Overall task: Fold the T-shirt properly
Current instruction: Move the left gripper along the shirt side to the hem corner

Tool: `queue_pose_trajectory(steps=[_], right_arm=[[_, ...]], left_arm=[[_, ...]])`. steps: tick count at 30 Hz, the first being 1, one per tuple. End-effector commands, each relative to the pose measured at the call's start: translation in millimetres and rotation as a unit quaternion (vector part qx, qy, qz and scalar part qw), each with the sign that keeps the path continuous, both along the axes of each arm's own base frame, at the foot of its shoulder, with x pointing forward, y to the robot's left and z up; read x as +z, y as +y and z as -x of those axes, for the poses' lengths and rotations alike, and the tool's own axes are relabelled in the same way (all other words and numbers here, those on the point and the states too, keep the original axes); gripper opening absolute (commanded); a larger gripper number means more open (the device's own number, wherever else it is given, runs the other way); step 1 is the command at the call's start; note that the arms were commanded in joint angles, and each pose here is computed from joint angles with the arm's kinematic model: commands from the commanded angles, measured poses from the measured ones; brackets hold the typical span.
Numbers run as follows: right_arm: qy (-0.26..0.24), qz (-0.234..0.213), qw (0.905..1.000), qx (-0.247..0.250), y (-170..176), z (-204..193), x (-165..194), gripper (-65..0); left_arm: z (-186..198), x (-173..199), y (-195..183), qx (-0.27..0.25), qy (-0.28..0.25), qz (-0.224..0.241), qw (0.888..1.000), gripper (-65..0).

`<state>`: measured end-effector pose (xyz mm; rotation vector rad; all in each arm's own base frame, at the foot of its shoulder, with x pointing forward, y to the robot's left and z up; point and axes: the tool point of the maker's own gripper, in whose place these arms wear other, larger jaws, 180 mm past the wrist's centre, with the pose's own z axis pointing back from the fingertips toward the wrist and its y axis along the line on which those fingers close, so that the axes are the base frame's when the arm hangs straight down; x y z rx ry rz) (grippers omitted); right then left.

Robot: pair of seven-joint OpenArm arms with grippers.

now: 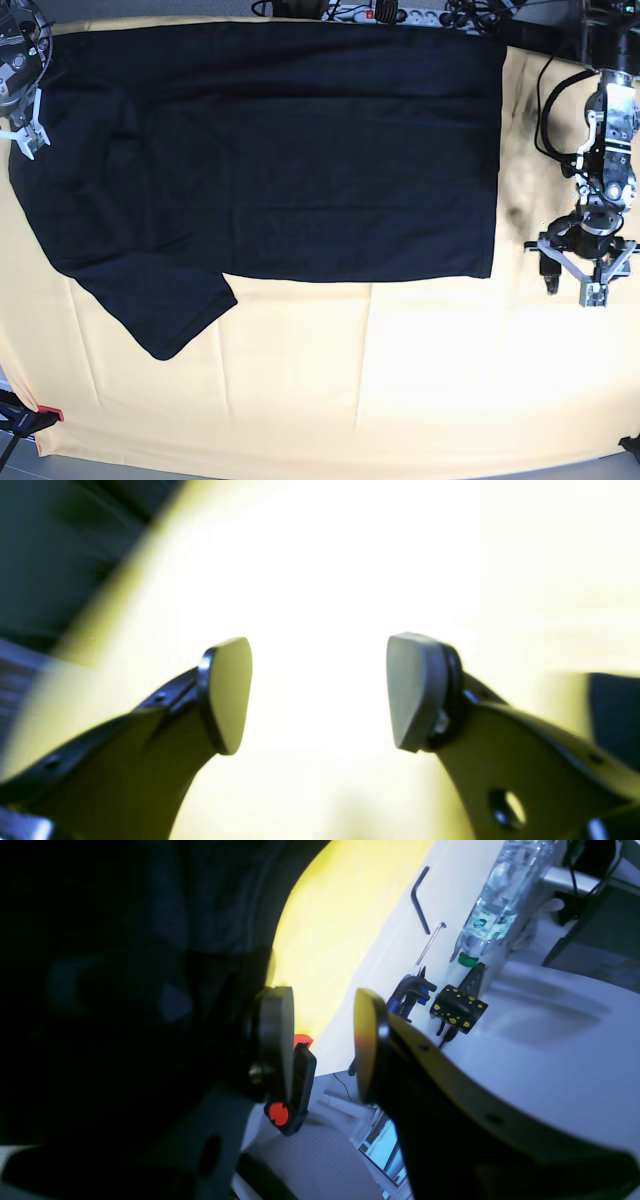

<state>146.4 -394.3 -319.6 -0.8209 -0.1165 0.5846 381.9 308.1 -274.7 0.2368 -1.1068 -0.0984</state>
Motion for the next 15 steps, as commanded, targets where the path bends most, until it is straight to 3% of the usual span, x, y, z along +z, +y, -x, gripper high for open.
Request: queue_pose_trajectory(steps=[1,3,5,9,15], right_arm=[[-0.014,0.021,0.9997,0.007,-6,-9,12,-42.3],[-0.014,0.021,0.9996,0.007,-6,-9,12,-42.3],[-0.016,0.026,0.9995,0.009,-7,-9,14,-42.3],[-0.020,0.029,0.9993,0.014,-7,-11,15,-42.3],[-0.021,0.028,0.9993,0.014,-7,-12,15,-42.3]], left_arm=[[-7,16,-2,-0.018,-0.027,0.036,0.999,-23.0],[-5,5,-20,-0.064,-0.018,0.118,0.991,-23.0],[-2,-10,-30,-0.089,-0.003,0.161,0.983,-23.0],[1,-35,-18,-0.049,0.016,0.187,0.981,-23.0],[5,-50,-36,-0.081,0.040,0.200,0.976,-23.0]])
